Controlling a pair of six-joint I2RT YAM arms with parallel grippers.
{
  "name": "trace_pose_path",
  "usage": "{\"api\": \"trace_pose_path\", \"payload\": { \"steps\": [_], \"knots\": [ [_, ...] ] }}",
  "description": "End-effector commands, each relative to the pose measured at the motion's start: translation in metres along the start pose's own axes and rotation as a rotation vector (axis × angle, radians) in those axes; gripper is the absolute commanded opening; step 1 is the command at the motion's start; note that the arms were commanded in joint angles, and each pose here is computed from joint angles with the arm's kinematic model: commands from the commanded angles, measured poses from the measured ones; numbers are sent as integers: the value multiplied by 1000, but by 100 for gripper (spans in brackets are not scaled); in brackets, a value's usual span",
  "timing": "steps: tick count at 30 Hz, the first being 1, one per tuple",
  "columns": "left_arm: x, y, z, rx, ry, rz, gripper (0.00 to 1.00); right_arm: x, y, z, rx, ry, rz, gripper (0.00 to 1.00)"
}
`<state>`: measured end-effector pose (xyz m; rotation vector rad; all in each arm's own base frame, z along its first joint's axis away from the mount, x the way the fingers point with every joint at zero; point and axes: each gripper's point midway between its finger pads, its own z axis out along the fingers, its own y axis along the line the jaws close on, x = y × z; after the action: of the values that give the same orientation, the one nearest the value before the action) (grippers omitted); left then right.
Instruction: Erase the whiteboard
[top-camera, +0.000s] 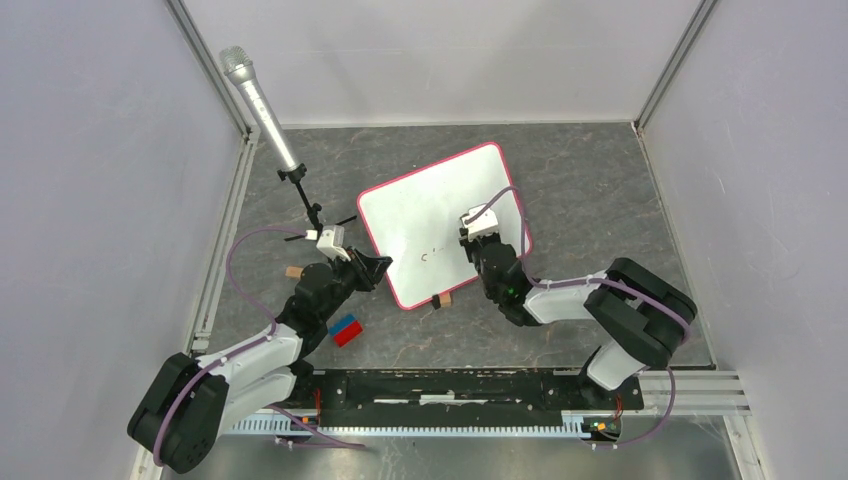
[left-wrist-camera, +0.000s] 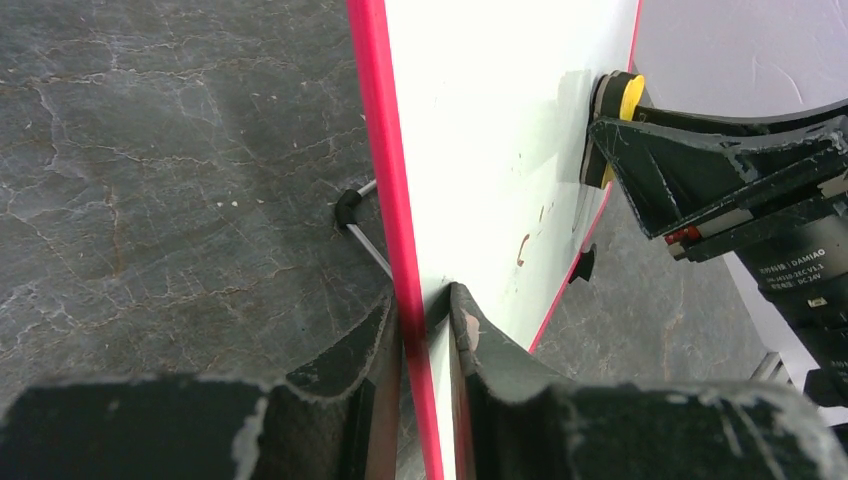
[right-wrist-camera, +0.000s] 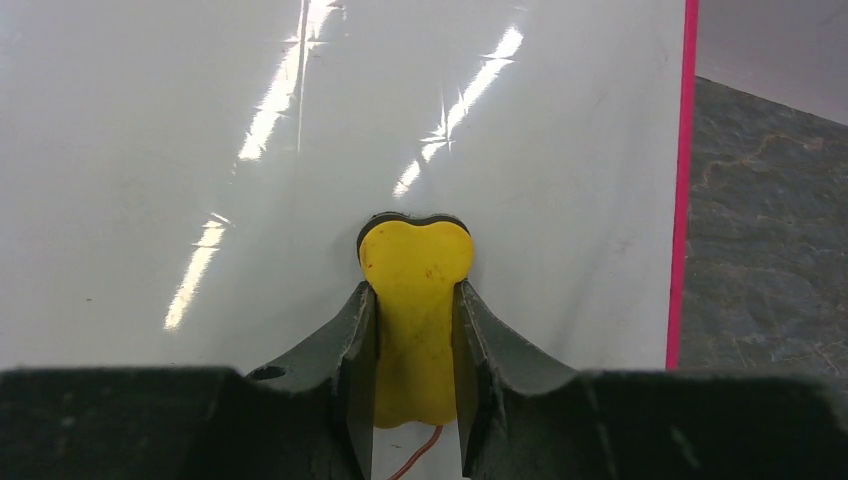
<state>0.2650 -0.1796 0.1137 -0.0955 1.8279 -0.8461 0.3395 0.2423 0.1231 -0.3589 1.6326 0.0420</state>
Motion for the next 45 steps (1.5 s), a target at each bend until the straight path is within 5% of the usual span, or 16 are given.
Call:
{"api": "trace_pose_path", "payload": {
  "steps": [1,13,18,27,32,39,45],
  "knots": [
    [1,12,1,-52,-2,34,2,16,-11,1,7,64,-63,21],
    [1,12,2,-55,4,36,2,-14,134,-20,-325,-28,-87,19],
    [1,12,2,-55,2,35,2,-14,109,-14,-220,-36,-88,19],
    [1,13,2,-55,3,35,2,6,-3,-4,50,20,-34,19],
    [1,12,2,-55,2,35,2,-3,32,-5,-45,1,-67,19],
    [1,13,2,-55,3,34,2,-15,144,-36,-289,-46,-93,18],
    [0,12,2,-56,3,35,2,-23,118,-23,-191,-62,-99,19]
  ]
}}
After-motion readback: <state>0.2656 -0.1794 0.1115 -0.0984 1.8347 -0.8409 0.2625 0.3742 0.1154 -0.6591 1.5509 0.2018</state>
